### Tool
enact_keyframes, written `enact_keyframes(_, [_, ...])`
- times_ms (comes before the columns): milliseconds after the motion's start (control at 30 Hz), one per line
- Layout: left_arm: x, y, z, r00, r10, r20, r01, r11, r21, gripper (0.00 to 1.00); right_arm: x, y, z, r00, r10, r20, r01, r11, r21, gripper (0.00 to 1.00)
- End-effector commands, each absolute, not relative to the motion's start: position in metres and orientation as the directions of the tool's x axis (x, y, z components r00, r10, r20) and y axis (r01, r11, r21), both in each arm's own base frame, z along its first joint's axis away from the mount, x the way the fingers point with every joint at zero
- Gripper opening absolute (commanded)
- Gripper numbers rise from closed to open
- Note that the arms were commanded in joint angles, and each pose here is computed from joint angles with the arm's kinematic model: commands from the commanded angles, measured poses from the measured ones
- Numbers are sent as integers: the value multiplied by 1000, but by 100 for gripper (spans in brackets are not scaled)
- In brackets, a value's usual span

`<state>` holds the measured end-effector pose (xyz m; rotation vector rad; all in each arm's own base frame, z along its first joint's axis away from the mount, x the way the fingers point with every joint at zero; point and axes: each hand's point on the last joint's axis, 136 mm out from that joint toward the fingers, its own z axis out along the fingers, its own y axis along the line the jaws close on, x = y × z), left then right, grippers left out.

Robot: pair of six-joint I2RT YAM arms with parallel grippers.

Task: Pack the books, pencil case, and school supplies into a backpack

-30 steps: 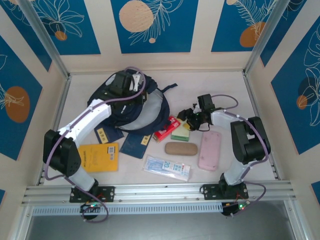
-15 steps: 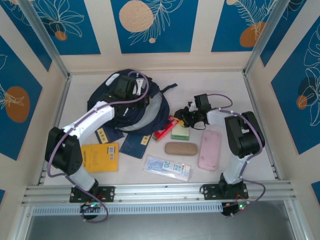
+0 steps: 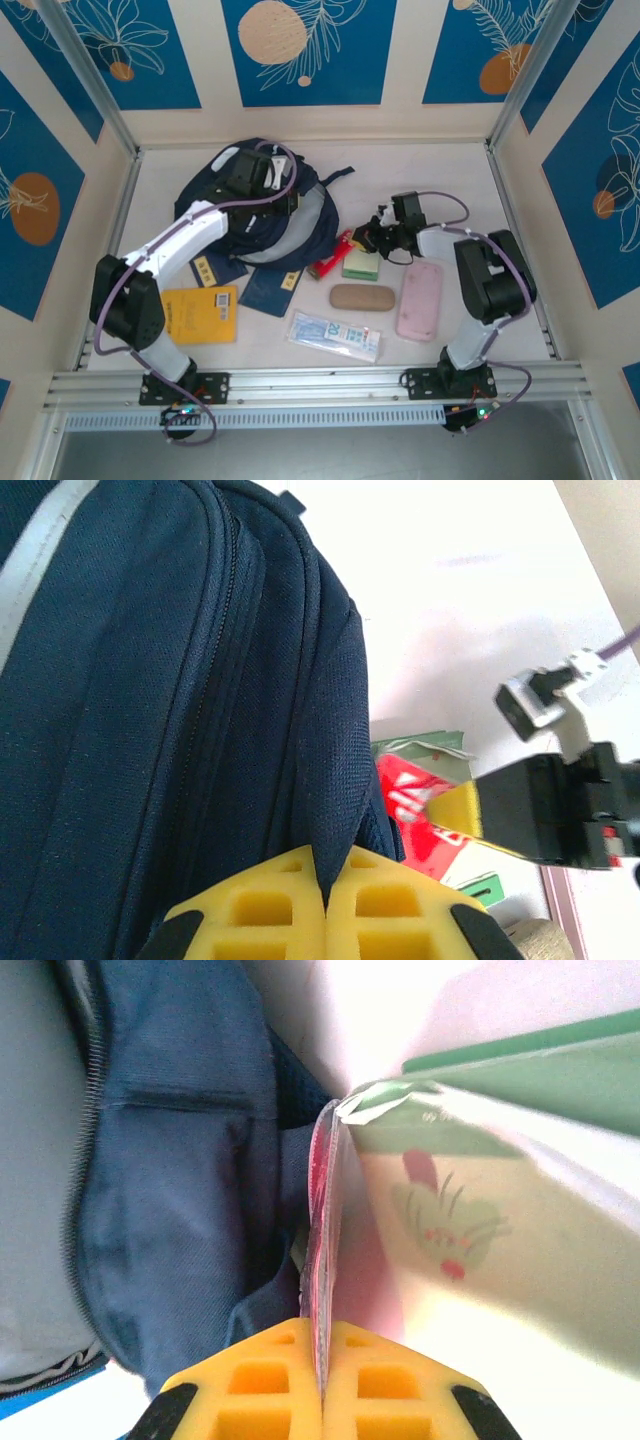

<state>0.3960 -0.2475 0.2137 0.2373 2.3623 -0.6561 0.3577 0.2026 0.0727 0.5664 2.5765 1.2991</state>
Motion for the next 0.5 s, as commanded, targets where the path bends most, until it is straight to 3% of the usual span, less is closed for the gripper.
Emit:
enact_keyframes(0, [401,-222,290,-646,-34,-763,352,873,-337,0,359,182,107,-868,486,-105,206,543,814,0])
enact_keyframes(300, [397,-180,357,-489,41,-872,362,919,-159,0,341,145,181,-760,542,-358,104,645,757,0])
enact_keyframes(467, [403,-175,371,-471,44,-881,360,921,-146,0,337,147,230,-690,580,-432,4,600,800,0])
